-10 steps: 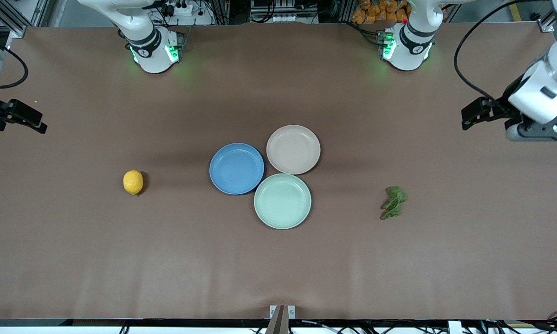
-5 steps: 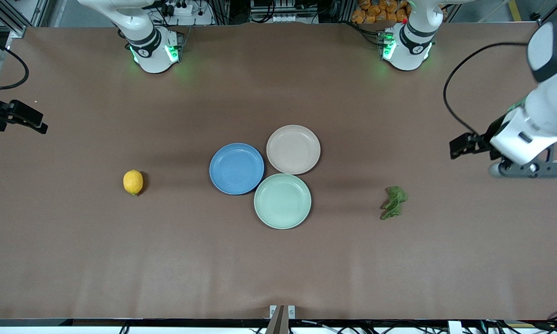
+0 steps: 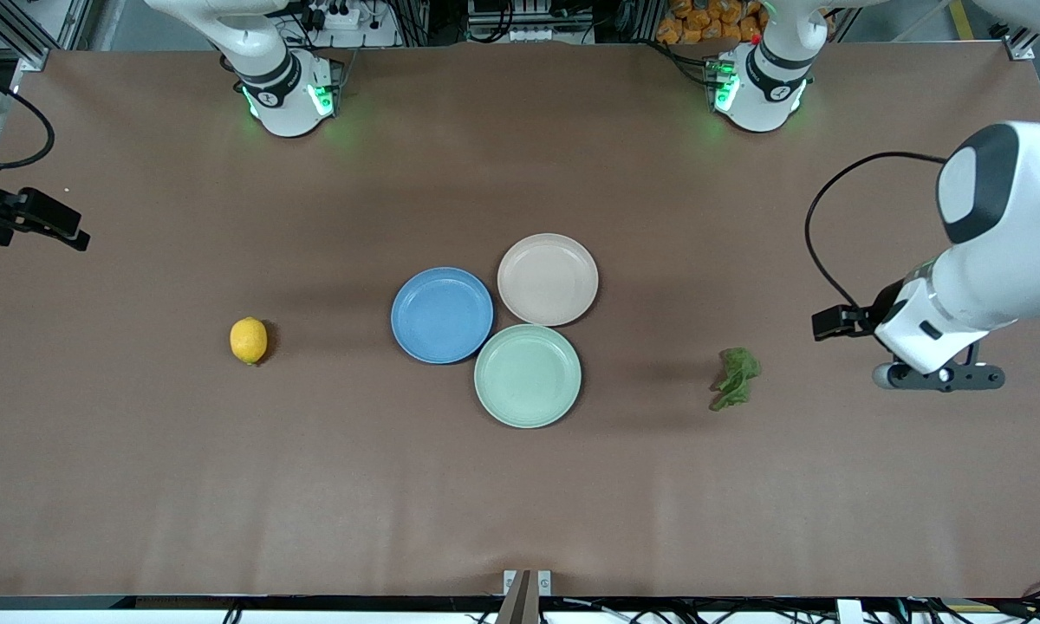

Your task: Place lemon and lettuce in plates

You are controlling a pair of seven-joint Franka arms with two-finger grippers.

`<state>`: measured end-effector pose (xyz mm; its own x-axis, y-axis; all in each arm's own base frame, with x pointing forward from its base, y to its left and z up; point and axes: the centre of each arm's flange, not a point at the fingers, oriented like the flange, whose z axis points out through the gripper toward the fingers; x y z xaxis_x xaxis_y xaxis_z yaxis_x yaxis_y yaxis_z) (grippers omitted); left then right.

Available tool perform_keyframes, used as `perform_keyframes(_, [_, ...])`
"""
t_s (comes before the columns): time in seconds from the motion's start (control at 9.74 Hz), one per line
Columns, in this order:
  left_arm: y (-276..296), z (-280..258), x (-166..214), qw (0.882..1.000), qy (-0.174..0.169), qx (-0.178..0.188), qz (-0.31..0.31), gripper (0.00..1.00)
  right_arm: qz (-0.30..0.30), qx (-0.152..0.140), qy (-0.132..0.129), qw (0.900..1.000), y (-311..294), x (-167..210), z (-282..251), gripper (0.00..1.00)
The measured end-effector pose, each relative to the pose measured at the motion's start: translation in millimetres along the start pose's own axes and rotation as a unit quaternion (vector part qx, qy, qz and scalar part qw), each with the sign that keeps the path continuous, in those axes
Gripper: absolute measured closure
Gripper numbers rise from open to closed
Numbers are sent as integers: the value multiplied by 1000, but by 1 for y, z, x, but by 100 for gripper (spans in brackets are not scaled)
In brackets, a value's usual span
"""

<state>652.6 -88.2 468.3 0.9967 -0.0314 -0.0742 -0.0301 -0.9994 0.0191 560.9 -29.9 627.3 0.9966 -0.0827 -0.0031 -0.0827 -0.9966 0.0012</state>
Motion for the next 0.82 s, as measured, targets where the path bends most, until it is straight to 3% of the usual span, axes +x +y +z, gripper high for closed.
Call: perform_keyframes(0.82, [20,52,10,1000,-2,-3,16,0,-1,-1,-26,1000,-1,-2,10,0])
